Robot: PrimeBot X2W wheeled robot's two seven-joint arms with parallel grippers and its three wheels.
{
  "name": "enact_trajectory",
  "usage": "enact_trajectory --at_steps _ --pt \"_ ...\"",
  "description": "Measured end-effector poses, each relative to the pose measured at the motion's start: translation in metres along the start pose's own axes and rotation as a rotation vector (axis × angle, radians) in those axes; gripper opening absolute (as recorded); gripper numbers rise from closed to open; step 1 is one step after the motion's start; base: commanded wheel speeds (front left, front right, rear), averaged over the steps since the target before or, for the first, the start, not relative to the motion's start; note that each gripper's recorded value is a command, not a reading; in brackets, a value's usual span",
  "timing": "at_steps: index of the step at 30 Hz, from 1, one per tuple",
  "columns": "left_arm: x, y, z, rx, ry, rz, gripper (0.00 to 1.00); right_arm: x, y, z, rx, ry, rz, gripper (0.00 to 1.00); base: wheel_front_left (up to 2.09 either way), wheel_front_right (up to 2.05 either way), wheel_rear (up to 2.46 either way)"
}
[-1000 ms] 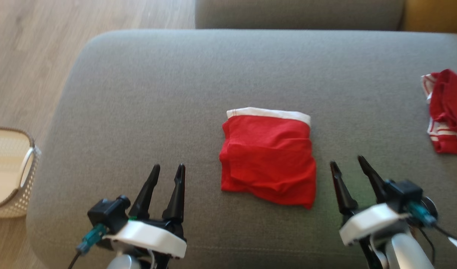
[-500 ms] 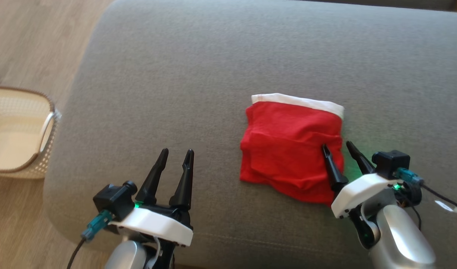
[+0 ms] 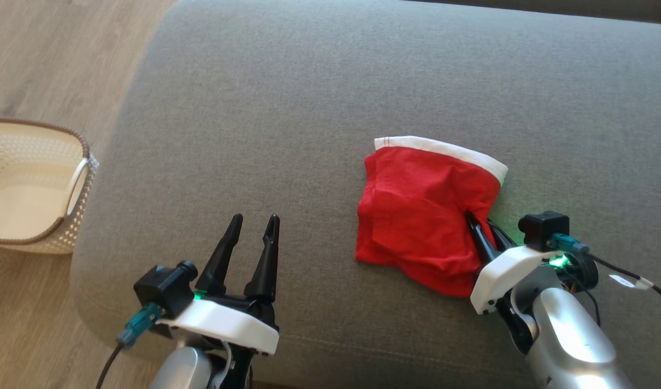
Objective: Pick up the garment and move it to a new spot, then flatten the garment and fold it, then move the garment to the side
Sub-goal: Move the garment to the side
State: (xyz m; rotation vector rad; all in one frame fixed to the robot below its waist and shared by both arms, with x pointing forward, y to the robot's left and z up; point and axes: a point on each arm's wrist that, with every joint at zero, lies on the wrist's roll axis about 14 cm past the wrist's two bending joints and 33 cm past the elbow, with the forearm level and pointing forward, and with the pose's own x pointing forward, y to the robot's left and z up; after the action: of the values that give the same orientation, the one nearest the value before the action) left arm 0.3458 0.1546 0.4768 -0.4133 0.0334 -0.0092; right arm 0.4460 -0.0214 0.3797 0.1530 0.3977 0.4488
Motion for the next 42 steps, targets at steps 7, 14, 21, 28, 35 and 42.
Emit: enact_trajectory --at_steps 7,14,21,28,35,42 --pt "0.005 -0.013 -0.002 -0.002 0.004 -0.047 1.0 -0.01 -0.013 0.009 -0.21 -0.023 -0.009 0.0 0.0 0.0 0.0" --pt "0.015 -0.031 -0.01 -0.004 0.026 -0.106 1.0 -0.021 -0.034 0.046 -0.402 -0.111 -0.032 0.0 0.0 0.0 0.0" --pt "0.034 -0.062 -0.026 -0.003 0.069 -0.221 1.0 -0.038 -0.088 0.1 -0.59 -0.167 -0.116 0.0 0.0 0.0 0.0" --pt "0.071 -0.107 -0.041 0.045 0.087 -0.405 1.0 -0.051 -0.145 0.143 -0.706 -0.175 -0.212 0.0 0.0 0.0 0.0" --pt "0.11 -0.144 -0.072 0.073 0.118 -0.554 1.0 -0.059 -0.213 0.169 -0.771 -0.129 -0.328 0.0 0.0 0.0 0.0" --pt "0.132 -0.16 -0.108 0.06 0.167 -0.619 1.0 -0.061 -0.267 0.173 -0.793 -0.068 -0.424 0.0 0.0 0.0 0.0"
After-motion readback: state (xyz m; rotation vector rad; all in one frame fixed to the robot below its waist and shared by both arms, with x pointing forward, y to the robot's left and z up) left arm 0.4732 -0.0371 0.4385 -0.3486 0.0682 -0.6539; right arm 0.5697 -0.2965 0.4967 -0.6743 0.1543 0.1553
